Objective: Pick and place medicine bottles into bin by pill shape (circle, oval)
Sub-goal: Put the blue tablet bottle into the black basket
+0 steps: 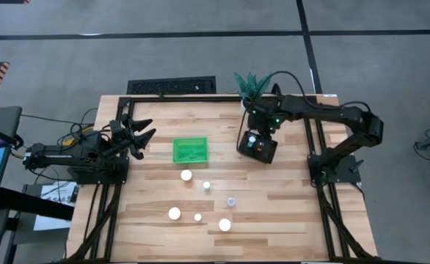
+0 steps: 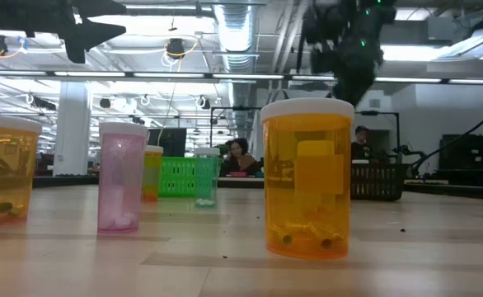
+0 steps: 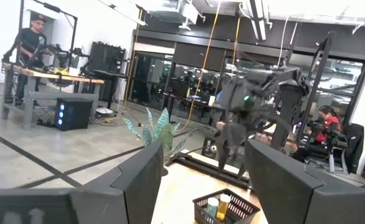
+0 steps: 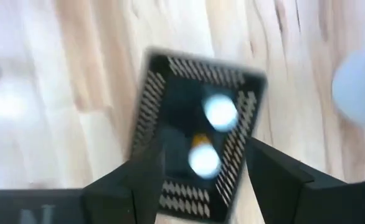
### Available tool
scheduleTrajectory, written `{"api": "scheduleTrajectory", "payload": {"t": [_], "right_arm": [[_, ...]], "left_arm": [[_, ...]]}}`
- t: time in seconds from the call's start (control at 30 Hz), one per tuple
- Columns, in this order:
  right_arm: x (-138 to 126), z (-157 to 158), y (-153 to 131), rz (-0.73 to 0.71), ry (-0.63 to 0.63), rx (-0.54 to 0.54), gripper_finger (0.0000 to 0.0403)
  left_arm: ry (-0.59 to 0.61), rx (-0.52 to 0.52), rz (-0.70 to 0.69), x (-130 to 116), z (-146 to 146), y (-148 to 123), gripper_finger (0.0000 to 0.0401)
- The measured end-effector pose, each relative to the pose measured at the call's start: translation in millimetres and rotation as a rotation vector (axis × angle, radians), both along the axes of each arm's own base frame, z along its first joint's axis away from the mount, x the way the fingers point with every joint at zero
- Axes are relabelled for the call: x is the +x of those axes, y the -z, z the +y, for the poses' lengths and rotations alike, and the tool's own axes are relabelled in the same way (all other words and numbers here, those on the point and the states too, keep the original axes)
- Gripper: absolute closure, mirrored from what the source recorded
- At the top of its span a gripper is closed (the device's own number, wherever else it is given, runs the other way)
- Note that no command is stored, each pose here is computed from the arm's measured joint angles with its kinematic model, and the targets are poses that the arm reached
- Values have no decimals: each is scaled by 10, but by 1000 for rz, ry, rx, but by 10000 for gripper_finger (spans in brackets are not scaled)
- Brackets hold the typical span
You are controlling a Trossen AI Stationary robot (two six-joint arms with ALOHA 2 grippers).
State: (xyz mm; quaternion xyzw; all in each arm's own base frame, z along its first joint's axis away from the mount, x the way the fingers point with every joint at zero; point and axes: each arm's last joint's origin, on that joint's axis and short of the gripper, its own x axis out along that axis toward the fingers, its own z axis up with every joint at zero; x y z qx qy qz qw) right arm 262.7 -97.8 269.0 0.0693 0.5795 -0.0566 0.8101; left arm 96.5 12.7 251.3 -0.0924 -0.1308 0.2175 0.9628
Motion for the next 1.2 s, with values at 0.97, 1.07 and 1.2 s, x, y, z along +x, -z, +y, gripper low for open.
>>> {"api": "scheduleTrajectory", "payload": {"t": [0.97, 1.07, 1.2], "right_arm": [[1583, 1298, 458, -262, -459, -98, 177], [1695, 1333, 514, -252, -479, -69, 177], [1708, 1398, 467, -264, -492, -54, 177]], "left_arm": [[2, -6, -11, -2, 0, -7, 181], [3, -6, -10, -1, -1, -7, 181], [3, -5, -2, 1, -1, 1, 181]]}}
